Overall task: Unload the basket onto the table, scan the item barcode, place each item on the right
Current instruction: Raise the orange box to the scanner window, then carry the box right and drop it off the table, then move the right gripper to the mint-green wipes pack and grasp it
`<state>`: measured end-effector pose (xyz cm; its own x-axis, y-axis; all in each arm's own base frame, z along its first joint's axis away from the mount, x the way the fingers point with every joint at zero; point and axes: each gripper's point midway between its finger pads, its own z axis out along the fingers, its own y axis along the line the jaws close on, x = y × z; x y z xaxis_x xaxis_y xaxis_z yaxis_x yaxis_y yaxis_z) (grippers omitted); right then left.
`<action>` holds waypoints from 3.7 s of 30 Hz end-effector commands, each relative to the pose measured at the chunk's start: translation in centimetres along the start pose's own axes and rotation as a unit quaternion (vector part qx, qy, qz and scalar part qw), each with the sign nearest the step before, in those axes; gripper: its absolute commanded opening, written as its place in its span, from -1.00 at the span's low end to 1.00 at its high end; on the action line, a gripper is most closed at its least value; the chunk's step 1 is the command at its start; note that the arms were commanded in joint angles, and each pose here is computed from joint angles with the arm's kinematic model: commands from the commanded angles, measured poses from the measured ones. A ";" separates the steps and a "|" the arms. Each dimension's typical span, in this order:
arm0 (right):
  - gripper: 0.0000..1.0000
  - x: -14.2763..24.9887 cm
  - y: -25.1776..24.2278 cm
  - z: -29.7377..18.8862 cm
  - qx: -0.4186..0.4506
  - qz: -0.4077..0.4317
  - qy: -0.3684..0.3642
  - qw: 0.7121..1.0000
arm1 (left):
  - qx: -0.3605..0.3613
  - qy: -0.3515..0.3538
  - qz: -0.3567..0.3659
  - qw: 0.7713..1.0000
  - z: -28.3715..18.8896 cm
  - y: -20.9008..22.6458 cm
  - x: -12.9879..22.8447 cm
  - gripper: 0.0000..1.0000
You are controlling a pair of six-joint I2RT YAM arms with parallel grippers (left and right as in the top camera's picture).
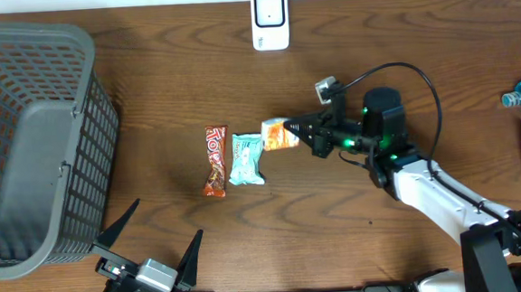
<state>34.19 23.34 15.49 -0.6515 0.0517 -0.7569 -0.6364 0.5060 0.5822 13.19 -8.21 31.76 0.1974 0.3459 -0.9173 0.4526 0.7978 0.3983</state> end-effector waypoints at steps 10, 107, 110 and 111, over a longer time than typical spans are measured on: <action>-0.98 -11.8 -5.1 1.5 0.247 -0.212 -0.203 0.923 | -0.002 -0.003 0.006 1.000 -0.1 0.0 0.0 0.96; 0.86 3.5 -4.4 5.4 0.155 0.204 0.343 0.904 | -0.019 0.010 0.004 1.000 -0.1 0.6 0.5 0.96; 0.61 8.0 -2.8 8.2 0.149 0.182 0.397 0.887 | -0.019 0.010 0.004 1.000 -0.1 0.6 0.5 0.96; 0.53 8.9 -2.8 8.6 0.155 0.175 0.407 0.883 | -0.019 0.010 0.004 1.000 -0.1 0.6 0.5 0.96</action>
<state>35.93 27.74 7.46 -0.9654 -0.2538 -0.0602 -0.2414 0.7822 0.5744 13.58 -7.52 31.51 0.1724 0.3560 -0.9185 0.4195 0.8171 0.3954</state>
